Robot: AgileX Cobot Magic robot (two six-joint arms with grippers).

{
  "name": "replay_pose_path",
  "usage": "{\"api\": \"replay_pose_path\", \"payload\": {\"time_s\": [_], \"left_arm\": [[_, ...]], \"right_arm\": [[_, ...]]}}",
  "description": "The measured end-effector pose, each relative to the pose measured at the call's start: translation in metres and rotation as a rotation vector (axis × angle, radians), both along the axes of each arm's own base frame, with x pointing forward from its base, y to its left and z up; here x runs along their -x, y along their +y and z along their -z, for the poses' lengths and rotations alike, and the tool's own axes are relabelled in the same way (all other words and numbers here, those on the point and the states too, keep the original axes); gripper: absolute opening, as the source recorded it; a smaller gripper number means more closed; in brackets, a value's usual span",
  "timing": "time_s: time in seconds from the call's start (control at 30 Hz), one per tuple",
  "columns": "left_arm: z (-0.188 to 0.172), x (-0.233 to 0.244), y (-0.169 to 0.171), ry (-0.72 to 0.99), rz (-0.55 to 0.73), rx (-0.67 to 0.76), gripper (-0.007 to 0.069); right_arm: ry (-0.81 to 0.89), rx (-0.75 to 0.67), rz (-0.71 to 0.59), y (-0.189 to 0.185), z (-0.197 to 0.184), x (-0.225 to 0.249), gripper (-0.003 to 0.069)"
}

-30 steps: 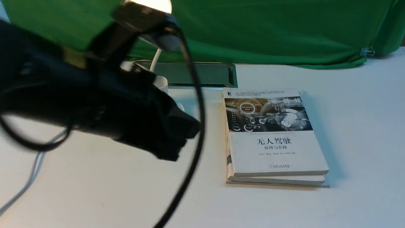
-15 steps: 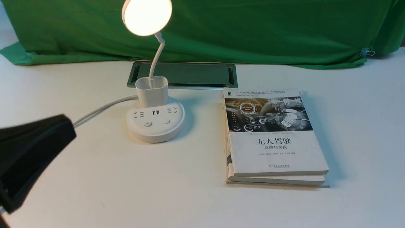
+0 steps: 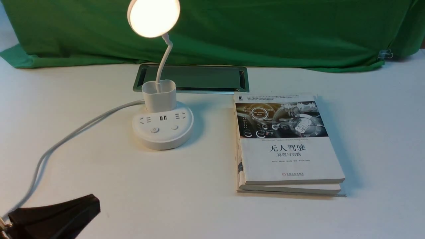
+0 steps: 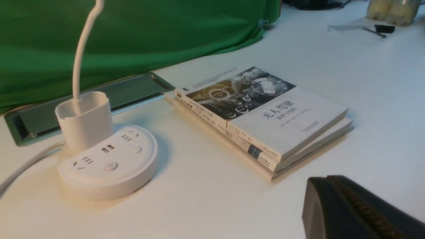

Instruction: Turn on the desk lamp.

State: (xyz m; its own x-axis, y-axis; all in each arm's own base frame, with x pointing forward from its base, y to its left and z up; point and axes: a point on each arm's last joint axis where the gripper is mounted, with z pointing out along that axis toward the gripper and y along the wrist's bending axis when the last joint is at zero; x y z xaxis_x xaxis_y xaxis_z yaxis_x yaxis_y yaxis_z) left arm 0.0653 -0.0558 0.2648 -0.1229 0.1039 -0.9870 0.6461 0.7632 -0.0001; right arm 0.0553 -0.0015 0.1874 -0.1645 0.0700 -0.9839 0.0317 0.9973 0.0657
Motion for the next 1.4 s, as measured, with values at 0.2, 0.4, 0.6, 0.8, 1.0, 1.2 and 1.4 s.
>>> {"api": "replay_pose_path", "payload": {"time_s": [0.2,0.4,0.6,0.8,1.0,1.2,1.4], "left_arm": [[-0.007,-0.002,0.005,-0.127,-0.052,0.006,0.0000],[-0.004,0.002,0.023,-0.364,-0.212,0.081,0.0000],[0.016,0.013,0.044,-0.548,-0.462,0.092,0.0000],[0.029,0.014,0.050,-0.522,-0.570,0.113,0.0000],[0.059,0.009,0.047,-0.202,-0.541,-0.015,0.0000],[0.076,0.011,0.045,-0.009,-0.519,-0.024,0.0000],[0.076,0.011,0.044,0.003,-0.517,0.004,0.0000]], "right_arm": [[0.000,0.000,0.000,0.000,0.000,0.000,0.0238],[-0.001,0.000,0.000,0.000,0.000,0.000,0.0238],[-0.001,0.000,0.000,0.000,0.000,0.000,0.0238],[0.000,0.000,0.000,0.000,0.000,0.000,0.0238],[0.000,0.000,0.000,0.000,0.000,0.000,0.0238],[0.000,0.000,0.000,0.000,0.000,0.000,0.0238],[0.000,0.000,0.000,0.000,0.000,0.000,0.0238]]}}
